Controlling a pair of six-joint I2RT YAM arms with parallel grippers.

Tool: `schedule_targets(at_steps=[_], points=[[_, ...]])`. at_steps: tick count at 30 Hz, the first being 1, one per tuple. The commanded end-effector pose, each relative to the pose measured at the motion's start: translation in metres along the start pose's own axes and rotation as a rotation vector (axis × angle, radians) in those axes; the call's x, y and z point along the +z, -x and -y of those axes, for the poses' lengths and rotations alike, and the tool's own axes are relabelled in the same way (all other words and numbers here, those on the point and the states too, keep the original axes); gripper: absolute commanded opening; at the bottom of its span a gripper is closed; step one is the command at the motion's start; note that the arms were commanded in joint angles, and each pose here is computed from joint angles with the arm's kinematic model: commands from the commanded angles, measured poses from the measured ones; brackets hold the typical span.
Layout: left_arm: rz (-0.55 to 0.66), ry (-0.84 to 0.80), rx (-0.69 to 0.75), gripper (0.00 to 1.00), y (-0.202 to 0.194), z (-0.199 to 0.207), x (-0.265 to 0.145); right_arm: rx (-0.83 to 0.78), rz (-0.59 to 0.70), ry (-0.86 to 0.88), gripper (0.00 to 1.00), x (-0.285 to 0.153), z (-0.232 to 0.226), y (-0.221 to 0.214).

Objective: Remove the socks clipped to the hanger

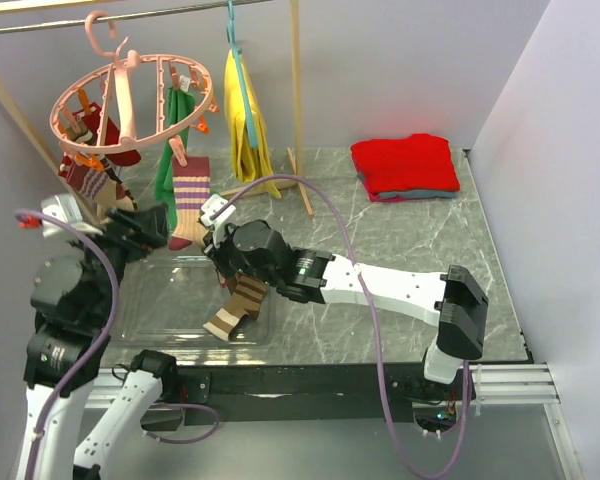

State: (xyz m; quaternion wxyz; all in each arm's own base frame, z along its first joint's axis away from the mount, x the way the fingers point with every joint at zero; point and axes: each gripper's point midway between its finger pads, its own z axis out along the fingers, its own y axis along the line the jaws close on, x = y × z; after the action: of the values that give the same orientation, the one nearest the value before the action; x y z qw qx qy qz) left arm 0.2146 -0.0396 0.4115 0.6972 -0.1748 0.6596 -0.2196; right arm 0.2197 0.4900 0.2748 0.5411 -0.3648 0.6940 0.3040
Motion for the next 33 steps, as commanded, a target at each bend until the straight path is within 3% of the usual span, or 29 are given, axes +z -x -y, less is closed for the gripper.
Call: schedule_targets(at_steps=[1,6,12,17,22,25,29,31,33], points=[[-0.131,0.005,-0.021,0.96,-0.049,-0.018,-0.017,0.107,0.064,0.212,0.00,-0.024,-0.026,0.040],[-0.235,-0.057,-0.086,0.96,-0.079,-0.013,-0.028,0.161,0.070,0.425,0.00,-0.037,-0.051,0.054],[-0.265,-0.133,-0.166,0.96,-0.085,0.003,-0.036,0.203,0.064,0.523,0.00,-0.039,-0.051,0.057],[-0.318,0.011,-0.224,0.96,-0.092,-0.015,-0.035,0.228,0.077,0.545,0.00,-0.043,-0.048,0.058],[-0.343,0.037,-0.251,0.99,-0.106,-0.021,-0.031,0.212,0.086,0.589,0.00,-0.045,-0.054,0.061],[-0.323,0.024,-0.275,0.90,-0.104,-0.020,-0.032,0.210,0.078,0.615,0.00,-0.044,-0.058,0.059],[-0.215,0.046,-0.281,0.56,-0.083,-0.026,-0.039,0.207,0.060,0.635,0.00,-0.043,-0.061,0.054],[-0.178,0.051,-0.281,0.51,-0.076,-0.029,-0.042,0.204,0.050,0.640,0.01,-0.043,-0.062,0.051],[-0.154,0.045,-0.285,0.38,-0.072,-0.029,-0.044,0.203,0.043,0.648,0.02,-0.043,-0.063,0.048]])
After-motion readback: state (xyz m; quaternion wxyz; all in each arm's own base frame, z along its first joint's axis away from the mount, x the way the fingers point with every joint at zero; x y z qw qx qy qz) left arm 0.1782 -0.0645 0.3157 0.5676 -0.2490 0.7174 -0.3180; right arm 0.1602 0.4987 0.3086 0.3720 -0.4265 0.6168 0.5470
